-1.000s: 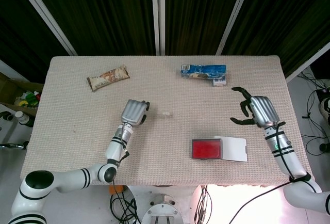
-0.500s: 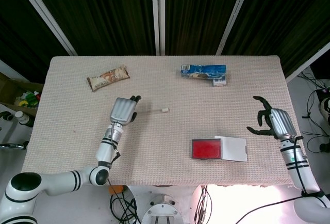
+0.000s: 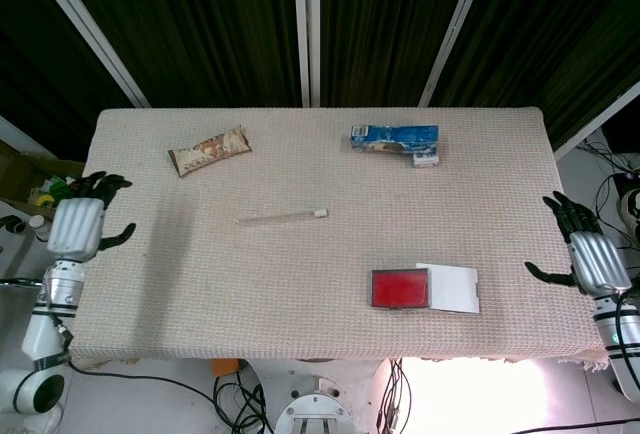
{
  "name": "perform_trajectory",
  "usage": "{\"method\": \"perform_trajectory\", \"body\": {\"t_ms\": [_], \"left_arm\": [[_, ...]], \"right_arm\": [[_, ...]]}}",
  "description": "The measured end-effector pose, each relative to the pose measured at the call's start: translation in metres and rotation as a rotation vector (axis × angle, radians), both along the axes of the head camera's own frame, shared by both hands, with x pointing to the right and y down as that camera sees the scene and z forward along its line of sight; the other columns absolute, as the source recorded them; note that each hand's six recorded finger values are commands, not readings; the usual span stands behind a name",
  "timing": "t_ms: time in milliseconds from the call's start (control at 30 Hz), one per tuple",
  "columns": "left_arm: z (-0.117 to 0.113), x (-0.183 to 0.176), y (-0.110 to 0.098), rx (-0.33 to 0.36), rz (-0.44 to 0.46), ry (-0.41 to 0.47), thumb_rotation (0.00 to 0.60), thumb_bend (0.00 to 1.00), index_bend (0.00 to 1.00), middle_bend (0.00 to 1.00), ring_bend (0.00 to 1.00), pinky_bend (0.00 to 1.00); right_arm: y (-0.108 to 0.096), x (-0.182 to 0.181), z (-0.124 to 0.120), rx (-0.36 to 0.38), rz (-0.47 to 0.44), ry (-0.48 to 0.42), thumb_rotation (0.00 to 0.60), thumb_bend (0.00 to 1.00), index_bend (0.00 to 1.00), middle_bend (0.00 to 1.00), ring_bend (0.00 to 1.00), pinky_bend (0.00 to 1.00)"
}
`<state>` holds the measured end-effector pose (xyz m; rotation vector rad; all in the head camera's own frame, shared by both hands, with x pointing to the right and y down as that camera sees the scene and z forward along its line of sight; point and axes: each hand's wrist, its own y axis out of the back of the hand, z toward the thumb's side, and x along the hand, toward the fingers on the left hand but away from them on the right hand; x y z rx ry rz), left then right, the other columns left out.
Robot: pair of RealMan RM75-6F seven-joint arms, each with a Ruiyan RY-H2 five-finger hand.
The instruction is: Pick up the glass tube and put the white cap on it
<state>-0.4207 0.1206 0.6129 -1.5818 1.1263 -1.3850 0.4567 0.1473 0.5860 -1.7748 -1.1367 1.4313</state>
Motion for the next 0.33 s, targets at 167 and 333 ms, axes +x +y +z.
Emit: {"method": "perform_trajectory", "body": {"t_ms": [167,333], "left_arm": [[-0.032,-0.042,0.058,0.018,-0.072,-0.040,0.600,0.23,0.24,0.20,0.11,0.16],[-0.051,-0.049,0.102,0.017,-0.091,-0.077,0.600,0.24,0.24,0.20,0.11,0.16]], "right_arm": [[0.017,-0.004,-0.012,0.032,-0.022,-0.004,0.600,0.16,0.00,0.00,0.00,0.00],[0.033,-0.009,-0.023,0.059,-0.031,-0.004,0.600,0.16,0.00,0.00,0.00,0.00]]}}
